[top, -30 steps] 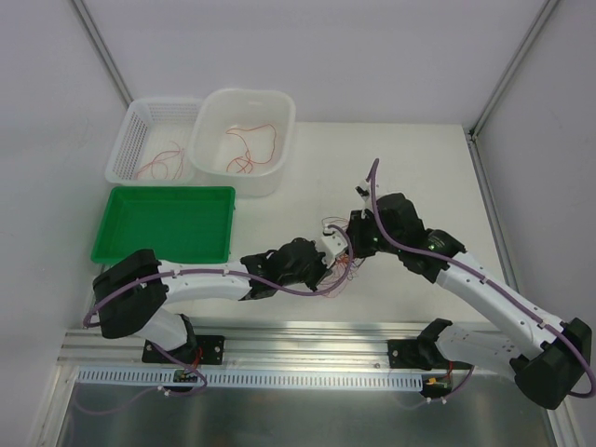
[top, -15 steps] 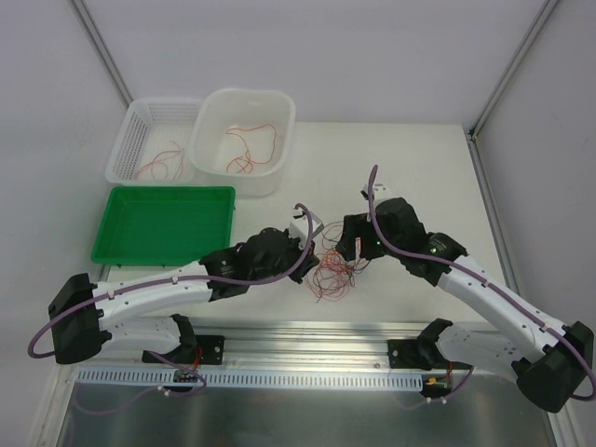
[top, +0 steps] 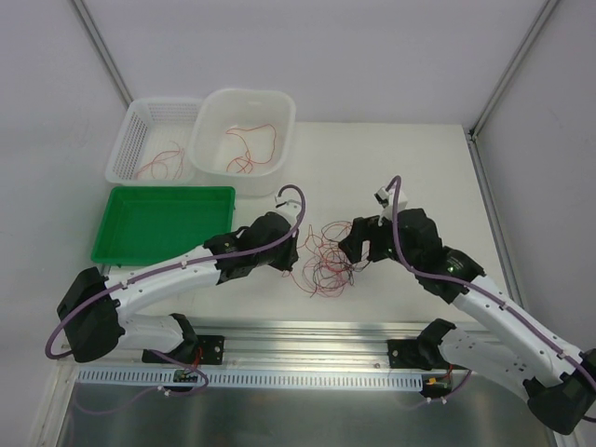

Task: Untangle the cables

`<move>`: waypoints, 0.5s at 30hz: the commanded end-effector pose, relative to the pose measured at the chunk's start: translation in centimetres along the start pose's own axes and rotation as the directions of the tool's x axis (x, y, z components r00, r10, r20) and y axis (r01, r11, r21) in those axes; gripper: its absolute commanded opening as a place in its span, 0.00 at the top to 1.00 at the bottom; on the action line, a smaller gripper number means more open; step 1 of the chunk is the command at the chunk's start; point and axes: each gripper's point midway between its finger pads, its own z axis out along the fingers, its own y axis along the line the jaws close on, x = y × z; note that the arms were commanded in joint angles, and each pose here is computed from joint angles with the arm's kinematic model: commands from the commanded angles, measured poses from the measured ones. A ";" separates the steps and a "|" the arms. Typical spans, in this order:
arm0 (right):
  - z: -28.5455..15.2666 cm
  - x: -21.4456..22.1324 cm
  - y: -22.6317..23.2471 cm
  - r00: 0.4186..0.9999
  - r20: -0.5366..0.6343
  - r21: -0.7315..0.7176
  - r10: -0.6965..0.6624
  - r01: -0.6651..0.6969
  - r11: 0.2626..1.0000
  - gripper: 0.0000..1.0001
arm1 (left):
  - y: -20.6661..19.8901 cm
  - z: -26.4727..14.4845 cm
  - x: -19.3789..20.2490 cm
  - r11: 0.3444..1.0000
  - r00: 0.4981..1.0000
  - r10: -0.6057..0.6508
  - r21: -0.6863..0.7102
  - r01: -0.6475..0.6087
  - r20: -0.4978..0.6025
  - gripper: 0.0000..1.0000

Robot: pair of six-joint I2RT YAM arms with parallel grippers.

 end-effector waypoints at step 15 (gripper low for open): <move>11.0 7.6 -1.9 0.968 -0.248 0.041 -0.032 0.043 0.998 0.17 | 0.1 -3.8 -2.4 0.997 0.993 -0.074 0.025 0.071 0.096 1.00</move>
